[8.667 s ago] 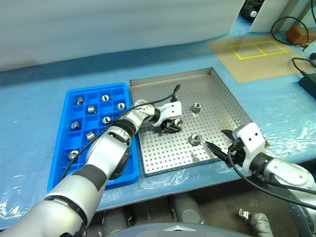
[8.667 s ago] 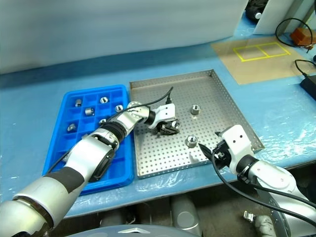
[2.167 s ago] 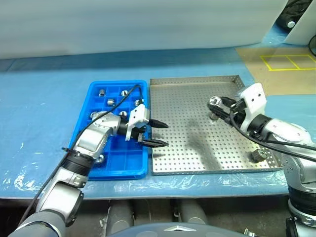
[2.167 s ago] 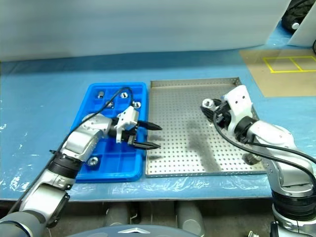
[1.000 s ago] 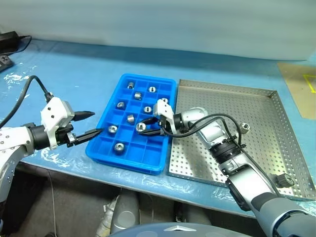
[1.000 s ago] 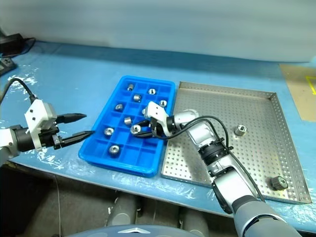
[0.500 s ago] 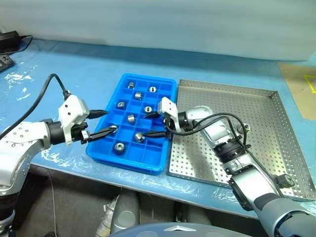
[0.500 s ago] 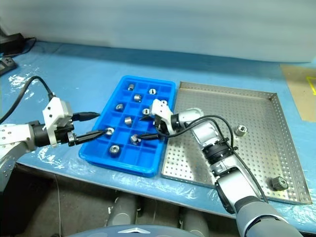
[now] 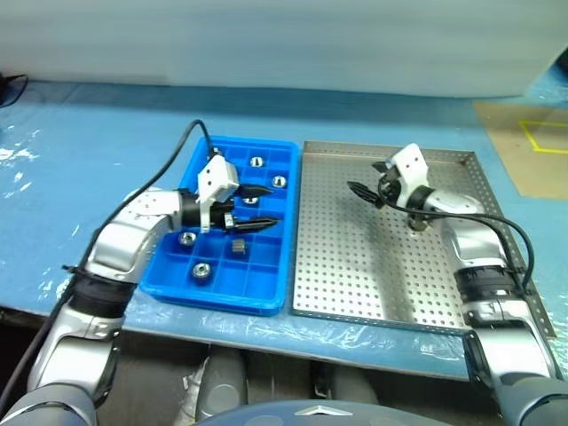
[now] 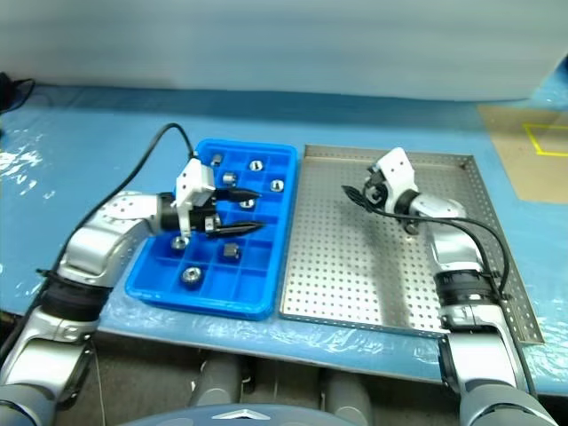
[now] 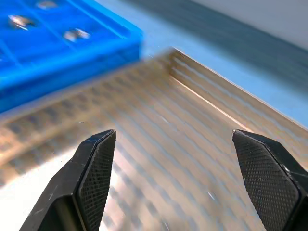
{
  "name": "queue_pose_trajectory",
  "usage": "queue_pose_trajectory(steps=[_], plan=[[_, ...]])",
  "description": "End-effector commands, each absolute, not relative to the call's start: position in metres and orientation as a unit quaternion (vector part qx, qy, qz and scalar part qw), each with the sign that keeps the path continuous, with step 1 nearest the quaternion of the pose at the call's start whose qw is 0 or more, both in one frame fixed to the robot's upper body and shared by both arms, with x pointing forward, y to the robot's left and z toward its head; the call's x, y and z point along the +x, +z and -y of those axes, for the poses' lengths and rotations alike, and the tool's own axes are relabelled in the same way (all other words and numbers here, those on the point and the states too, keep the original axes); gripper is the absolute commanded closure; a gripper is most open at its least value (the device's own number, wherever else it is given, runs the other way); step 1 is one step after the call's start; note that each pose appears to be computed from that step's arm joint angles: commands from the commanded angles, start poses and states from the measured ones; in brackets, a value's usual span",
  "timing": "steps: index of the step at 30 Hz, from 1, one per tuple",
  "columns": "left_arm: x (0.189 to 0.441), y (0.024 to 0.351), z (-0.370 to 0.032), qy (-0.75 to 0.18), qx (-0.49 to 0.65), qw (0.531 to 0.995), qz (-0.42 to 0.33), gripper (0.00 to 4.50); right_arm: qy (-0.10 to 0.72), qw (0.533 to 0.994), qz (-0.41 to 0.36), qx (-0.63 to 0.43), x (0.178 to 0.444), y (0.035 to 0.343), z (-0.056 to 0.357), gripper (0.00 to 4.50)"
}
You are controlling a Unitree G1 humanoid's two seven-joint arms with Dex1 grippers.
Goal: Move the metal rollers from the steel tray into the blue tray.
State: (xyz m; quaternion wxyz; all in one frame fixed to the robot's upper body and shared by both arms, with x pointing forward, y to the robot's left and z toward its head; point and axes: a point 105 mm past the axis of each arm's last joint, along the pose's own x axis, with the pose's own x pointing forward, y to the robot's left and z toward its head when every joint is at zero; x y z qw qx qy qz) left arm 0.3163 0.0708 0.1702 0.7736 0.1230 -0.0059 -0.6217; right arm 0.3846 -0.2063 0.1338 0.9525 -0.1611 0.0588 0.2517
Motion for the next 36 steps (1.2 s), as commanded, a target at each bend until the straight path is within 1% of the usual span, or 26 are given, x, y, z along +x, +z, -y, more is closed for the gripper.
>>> queue_pose_trajectory(steps=[1,5,9,14,19,25,28,31,32,34,35,36], plan=[[0.317,0.176,-0.052,-0.656,0.13,0.743,0.03,1.16,0.217,0.961,-0.019,-0.17,0.375,0.158,0.217,0.55],[0.318,0.171,-0.034,-0.685,0.134,0.716,0.033,1.16,0.183,0.969,-0.028,-0.162,0.365,0.152,0.232,0.55],[0.317,0.17,-0.028,-0.698,0.132,0.703,0.038,1.16,0.165,0.972,-0.043,-0.161,0.363,0.14,0.239,0.55],[0.317,0.17,-0.027,-0.7,0.133,0.701,0.04,1.16,0.139,0.976,-0.062,-0.153,0.367,0.122,0.248,0.55],[0.318,0.168,-0.033,-0.695,0.136,0.706,0.035,1.16,0.147,0.974,-0.079,-0.15,0.369,0.108,0.245,0.55],[0.318,0.163,-0.04,-0.688,0.141,0.712,0.029,1.16,0.14,0.973,-0.105,-0.153,0.37,0.092,0.254,0.55],[0.317,0.161,-0.042,-0.685,0.143,0.714,0.027,1.16,0.148,0.97,-0.112,-0.156,0.368,0.086,0.252,1.18],[0.316,0.161,-0.045,-0.685,0.142,0.715,0.025,1.16,0.149,0.97,-0.112,-0.156,0.369,0.085,0.25,2.1],[0.315,0.16,-0.046,-0.684,0.143,0.715,0.023,1.16,0.157,0.97,-0.11,-0.151,0.369,0.085,0.248,2.1],[0.315,0.159,-0.049,-0.682,0.146,0.717,0.019,1.16,0.172,0.967,-0.109,-0.152,0.369,0.086,0.242,2.57],[0.316,0.159,-0.051,-0.68,0.147,0.718,0.018,1.16,0.171,0.967,-0.11,-0.156,0.369,0.086,0.242,2.72],[0.316,0.159,-0.053,-0.679,0.149,0.719,0.016,1.16,0.165,0.967,-0.11,-0.161,0.37,0.086,0.243,2.76]])
